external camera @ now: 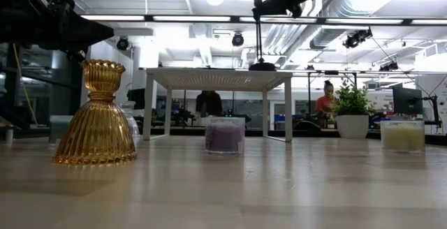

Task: Pick & Place candle stick holders
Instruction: Put the top black candle holder on the shelf

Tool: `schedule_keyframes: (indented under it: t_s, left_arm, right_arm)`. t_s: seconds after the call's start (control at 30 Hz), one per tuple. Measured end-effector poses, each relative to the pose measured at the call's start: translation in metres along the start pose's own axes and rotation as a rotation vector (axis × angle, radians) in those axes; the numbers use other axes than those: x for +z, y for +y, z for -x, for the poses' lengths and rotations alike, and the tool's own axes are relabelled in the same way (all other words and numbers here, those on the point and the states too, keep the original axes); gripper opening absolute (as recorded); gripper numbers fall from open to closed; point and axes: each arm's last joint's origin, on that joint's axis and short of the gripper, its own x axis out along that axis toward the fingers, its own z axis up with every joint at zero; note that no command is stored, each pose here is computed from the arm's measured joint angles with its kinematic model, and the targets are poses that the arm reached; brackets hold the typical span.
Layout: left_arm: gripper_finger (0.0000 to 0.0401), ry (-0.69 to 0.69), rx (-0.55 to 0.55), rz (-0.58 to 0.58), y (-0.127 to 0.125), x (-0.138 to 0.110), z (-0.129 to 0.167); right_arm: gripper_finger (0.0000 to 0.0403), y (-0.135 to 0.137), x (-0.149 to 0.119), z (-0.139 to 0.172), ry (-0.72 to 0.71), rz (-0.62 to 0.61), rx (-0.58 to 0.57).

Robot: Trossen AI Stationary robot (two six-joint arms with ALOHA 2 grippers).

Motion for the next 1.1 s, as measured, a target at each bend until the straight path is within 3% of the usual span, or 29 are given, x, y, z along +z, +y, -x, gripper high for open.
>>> schedule_keyframes:
  t_s: [1.1]
  left_arm:
    - [0.0001, 0.000, 0.000, 0.000, 0.000, 0.000, 0.000]
  right_arm:
    - [0.0038, -0.002, -0.014, -0.007, 0.058, 0.019, -0.030]
